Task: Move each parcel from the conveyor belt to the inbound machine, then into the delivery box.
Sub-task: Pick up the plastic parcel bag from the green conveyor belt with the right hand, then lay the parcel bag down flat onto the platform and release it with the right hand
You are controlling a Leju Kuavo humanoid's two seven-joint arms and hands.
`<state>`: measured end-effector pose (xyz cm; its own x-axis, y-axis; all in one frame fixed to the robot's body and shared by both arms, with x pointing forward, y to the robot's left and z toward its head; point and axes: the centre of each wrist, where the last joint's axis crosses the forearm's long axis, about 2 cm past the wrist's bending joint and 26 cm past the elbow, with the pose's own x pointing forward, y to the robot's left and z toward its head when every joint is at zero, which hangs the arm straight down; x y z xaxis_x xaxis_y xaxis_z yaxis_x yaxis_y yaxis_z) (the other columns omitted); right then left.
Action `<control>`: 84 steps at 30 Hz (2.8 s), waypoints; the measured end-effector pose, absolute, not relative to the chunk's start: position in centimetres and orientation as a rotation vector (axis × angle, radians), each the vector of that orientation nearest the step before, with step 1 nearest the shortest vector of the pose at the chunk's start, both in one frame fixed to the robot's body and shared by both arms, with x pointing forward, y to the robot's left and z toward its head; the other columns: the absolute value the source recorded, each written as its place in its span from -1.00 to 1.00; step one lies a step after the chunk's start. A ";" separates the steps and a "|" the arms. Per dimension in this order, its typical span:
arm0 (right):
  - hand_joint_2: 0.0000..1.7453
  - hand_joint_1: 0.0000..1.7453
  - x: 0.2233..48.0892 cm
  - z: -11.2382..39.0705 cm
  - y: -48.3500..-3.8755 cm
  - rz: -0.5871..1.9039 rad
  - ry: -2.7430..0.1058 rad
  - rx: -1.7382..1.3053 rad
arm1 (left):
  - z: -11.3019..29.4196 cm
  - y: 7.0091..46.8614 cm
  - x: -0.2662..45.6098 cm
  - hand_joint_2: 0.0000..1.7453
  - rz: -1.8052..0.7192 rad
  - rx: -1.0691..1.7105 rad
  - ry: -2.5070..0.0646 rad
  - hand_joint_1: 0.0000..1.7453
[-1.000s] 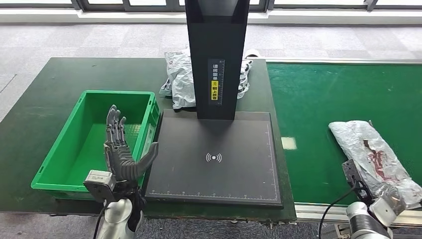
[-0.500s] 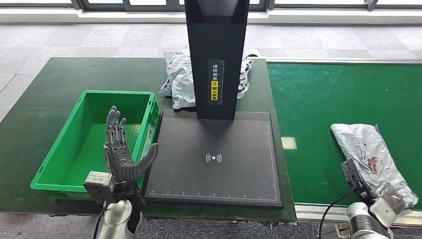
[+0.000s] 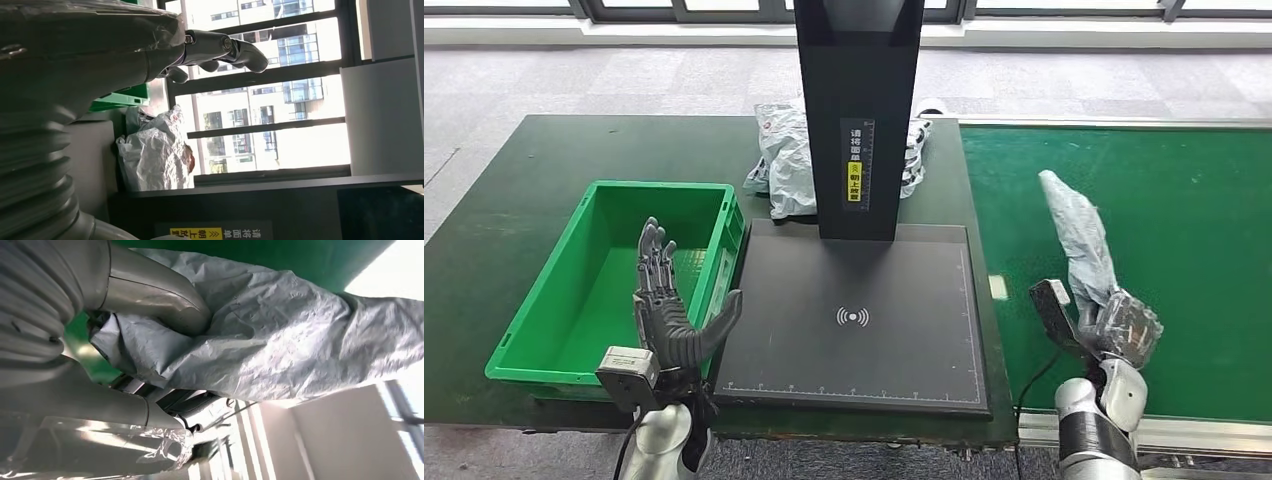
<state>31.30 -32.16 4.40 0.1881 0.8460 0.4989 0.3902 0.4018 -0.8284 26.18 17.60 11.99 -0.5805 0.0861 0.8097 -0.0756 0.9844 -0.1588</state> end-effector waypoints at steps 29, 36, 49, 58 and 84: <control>1.00 1.00 29.0 8.0 -10.4 0.525 -1.966 0.061 | 10.8 15.3 26.3 1.00 0.111 -0.148 -2.132 -1.00; 1.00 1.00 28.4 8.3 -8.7 0.592 -1.931 0.193 | 10.6 15.1 26.3 1.00 0.098 -0.151 -2.125 -1.00; -1.00 -1.00 27.4 8.8 -5.9 0.625 -1.916 0.239 | 10.3 14.9 26.3 1.00 0.065 -0.163 -2.113 -1.00; -1.00 -1.00 27.5 10.0 -6.6 0.551 -2.114 -0.006 | 10.2 14.9 26.3 1.00 0.069 -0.147 -2.109 -1.00; -1.00 -1.00 25.0 19.4 -13.5 0.113 -2.580 -0.726 | 10.9 13.1 27.6 1.00 -0.192 0.099 -2.166 -1.00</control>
